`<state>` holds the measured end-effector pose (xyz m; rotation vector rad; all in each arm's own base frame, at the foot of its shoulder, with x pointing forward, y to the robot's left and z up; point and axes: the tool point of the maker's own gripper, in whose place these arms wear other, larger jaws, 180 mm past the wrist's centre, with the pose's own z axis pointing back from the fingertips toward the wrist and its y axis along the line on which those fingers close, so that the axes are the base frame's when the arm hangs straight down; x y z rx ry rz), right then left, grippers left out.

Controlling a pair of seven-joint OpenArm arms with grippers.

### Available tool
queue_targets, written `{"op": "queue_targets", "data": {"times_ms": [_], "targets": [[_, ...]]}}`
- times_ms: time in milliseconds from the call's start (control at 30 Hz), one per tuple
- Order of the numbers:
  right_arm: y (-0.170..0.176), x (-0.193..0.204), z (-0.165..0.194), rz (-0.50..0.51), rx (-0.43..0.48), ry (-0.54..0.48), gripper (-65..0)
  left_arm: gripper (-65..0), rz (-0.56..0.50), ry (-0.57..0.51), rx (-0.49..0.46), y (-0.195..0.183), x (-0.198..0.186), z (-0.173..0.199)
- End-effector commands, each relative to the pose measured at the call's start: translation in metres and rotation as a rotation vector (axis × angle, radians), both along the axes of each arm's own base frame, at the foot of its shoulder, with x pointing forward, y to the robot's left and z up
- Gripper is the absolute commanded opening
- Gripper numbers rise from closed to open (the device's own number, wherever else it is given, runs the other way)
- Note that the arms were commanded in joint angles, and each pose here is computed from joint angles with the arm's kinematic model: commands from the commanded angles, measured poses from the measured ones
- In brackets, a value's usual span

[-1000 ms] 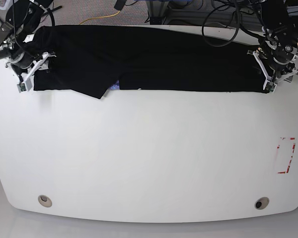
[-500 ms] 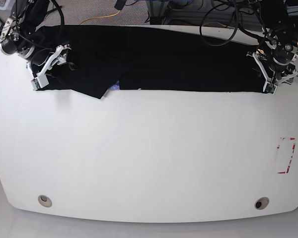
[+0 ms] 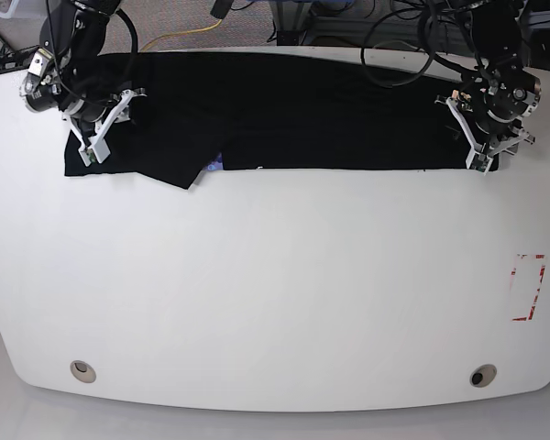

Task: Fold the T-shirt properly
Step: 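Release the band end with the left gripper and regrasp it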

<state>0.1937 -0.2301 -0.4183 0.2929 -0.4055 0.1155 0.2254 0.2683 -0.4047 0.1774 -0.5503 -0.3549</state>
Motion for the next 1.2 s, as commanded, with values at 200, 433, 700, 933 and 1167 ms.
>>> {"op": "queue_targets", "data": {"times_ms": [200,433,700,933,1167], "targets": [[-0.007,0.032,0.004,0.03,-0.085,-0.056,-40.9,-27.8,0.026,0.049,0.007,0.024,0.018,-0.014],[-0.02,0.065,0.012,0.014,-0.084,-0.088,-41.1,-27.8,0.037,-0.013,0.004,0.033,0.054,0.003],[-0.022,0.086,0.027,0.016,-0.09,-0.141,-41.1,-27.4,0.073,-0.138,0.055,0.047,0.067,0.052],[-0.021,0.083,0.025,0.024,-0.093,-0.133,-41.1,-23.2,0.228,-0.173,-0.109,0.07,0.058,0.068],[-0.022,0.081,0.023,0.021,-0.094,-0.126,-41.1,-14.3,0.23,-0.185,-0.271,0.074,0.05,0.06]]}}
